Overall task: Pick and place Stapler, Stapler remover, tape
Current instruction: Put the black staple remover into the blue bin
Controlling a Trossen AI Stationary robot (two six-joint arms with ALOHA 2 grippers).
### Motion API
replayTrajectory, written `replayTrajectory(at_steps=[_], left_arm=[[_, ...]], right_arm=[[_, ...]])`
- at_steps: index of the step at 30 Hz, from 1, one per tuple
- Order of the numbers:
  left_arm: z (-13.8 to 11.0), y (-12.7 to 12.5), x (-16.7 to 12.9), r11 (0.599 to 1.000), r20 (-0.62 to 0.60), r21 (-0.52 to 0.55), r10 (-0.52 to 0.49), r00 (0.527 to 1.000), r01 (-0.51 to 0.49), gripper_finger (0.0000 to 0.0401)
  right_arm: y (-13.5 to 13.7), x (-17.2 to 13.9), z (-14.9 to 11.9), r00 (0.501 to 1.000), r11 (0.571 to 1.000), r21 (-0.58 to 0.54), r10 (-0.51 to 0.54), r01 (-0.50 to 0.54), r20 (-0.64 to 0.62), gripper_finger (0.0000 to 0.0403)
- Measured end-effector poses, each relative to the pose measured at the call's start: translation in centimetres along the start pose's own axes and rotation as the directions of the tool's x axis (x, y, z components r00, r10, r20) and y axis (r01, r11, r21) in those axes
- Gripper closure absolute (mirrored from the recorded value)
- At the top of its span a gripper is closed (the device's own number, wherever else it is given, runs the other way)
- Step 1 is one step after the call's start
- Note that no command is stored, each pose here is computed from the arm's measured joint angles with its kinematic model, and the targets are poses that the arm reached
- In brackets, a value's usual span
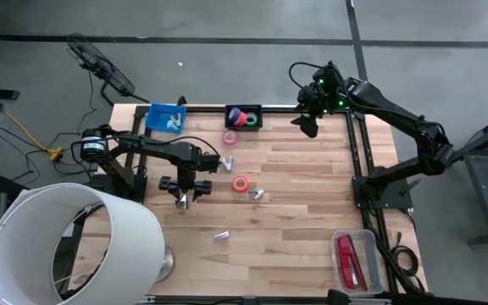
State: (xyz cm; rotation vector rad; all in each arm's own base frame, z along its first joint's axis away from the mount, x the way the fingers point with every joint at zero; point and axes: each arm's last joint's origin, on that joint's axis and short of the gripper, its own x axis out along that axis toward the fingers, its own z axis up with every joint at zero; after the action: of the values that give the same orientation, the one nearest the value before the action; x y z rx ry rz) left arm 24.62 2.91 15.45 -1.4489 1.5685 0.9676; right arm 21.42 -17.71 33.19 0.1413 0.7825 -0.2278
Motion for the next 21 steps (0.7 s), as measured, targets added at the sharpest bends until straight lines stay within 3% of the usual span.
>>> replayTrajectory(at_steps=[7,16,21], left_arm=[[0.16,0.06,-0.02,1.000,0.050,0.013,0.015,0.999,-0.016,0.0153],[0.66,0.18,-0.28,1.000,0.020,0.028,-0.001,1.000,0.001,0.0070],[0.63,0.31,-0.09,0.998,-0.004,0.060,0.024,1.000,-0.023,0.0066]], right_arm=[[0.00,0.00,0.00,1.000,1.000,0.000,0.000,0.000,0.000,0.0160],[0.01,0.00,0.00,1.000,1.000,0.001,0.000,0.000,0.000,0.0160],[0.01,0.00,0.00,1.000,1.000,0.001,0.000,0.000,0.000,0.0160]])
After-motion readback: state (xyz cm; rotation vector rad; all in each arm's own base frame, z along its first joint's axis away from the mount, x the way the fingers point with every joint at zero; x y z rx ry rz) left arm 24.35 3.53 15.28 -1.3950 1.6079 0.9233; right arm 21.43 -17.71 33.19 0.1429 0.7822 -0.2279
